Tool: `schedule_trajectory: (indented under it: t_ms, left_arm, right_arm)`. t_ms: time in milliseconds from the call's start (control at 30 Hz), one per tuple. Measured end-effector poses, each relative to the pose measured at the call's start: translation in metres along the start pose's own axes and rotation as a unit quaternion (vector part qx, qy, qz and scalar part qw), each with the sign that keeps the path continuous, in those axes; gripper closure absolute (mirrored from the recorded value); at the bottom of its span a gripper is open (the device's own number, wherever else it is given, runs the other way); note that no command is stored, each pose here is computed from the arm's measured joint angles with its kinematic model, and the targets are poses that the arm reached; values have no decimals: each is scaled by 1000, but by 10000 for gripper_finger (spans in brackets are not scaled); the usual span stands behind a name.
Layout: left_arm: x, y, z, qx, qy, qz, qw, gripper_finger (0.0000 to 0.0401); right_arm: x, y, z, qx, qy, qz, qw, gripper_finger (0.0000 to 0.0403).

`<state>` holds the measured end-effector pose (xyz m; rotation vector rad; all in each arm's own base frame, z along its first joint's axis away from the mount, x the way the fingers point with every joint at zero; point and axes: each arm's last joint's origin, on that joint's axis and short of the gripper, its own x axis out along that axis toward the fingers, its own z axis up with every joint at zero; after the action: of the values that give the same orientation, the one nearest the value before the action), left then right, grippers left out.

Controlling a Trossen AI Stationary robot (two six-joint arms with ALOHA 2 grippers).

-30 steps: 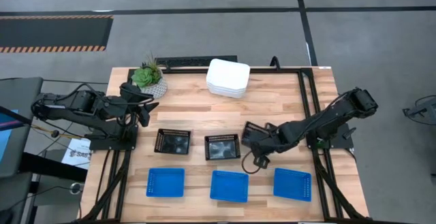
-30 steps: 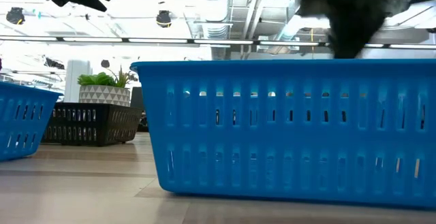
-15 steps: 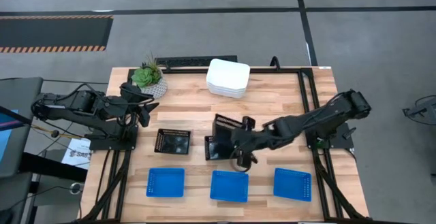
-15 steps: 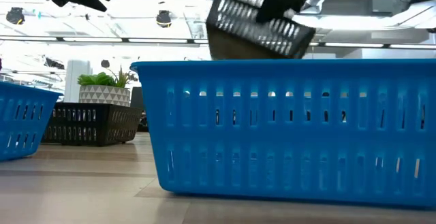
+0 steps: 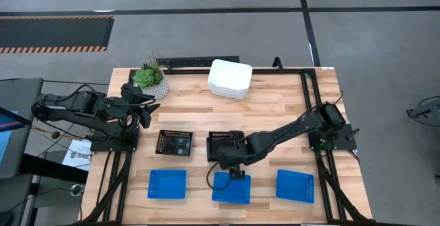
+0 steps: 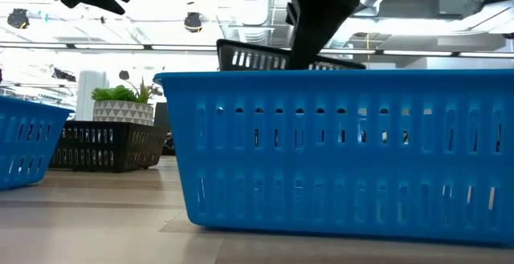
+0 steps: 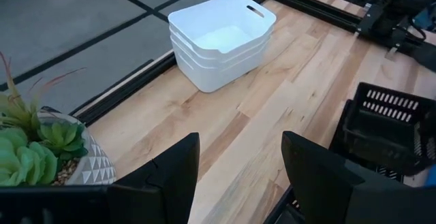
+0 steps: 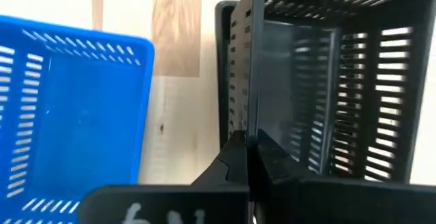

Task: Stack baskets by color
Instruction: Stack the right black bin on the middle black bin

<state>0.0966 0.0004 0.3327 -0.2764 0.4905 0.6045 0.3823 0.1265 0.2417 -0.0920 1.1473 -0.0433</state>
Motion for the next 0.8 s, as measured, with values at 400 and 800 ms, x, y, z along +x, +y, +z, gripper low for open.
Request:
schedule_trajectory:
  t_ms: [400, 800]
  left_arm:
    - [0, 0, 0, 1, 2, 1, 1000, 204]
    - [0, 0, 0, 5, 2, 1, 1000, 204]
  right_arm:
    - [29, 0, -1, -2, 43, 14, 999, 392]
    - [36, -31, -1, 29, 74, -6, 997, 327]
